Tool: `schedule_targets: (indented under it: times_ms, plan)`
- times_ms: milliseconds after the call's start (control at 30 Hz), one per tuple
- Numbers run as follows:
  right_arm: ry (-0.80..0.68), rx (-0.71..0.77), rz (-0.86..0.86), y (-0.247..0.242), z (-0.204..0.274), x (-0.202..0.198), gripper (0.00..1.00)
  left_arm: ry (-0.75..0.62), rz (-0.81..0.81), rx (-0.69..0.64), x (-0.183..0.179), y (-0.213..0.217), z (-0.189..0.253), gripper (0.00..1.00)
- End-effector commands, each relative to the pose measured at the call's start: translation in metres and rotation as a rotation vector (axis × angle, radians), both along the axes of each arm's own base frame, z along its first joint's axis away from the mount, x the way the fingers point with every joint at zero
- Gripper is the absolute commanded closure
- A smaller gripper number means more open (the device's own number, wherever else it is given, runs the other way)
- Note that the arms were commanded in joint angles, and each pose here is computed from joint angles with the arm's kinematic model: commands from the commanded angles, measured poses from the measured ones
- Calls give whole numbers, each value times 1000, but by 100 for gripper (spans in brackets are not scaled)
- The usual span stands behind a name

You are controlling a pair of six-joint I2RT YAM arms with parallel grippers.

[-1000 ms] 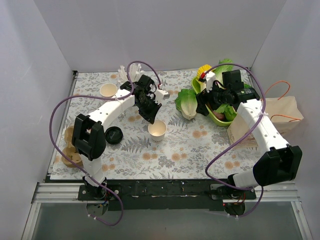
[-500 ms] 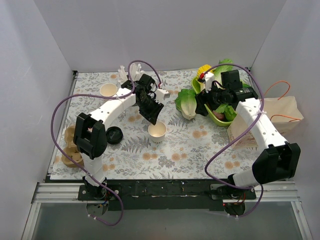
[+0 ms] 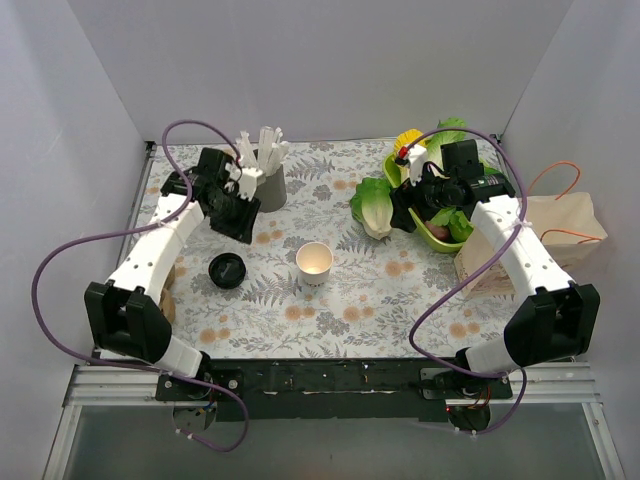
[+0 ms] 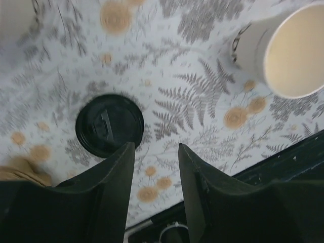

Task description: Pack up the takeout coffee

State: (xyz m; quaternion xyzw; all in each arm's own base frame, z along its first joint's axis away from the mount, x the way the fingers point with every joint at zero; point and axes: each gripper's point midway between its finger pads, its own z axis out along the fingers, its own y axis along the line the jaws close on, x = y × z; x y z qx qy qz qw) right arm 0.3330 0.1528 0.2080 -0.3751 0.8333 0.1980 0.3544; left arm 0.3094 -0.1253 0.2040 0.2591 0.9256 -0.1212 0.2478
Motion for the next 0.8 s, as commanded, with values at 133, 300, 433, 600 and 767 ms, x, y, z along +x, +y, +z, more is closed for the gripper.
schedule_targets:
  times_ms: [133,300,433,600,767]
  plan:
    - [-28,43,16,9,15,7,9,201,99,96,-46,29,-70,67]
    - [-17,50,27,13,15,8,9,214,117,128,-42,33,-87,67]
    - [-20,52,24,13,15,7,9,221,121,141,-34,33,-92,68]
    - [-23,45,20,10,15,0,9,235,126,166,-24,34,-101,73]
    - [-25,34,19,8,13,-3,9,254,127,177,-20,34,-107,75]
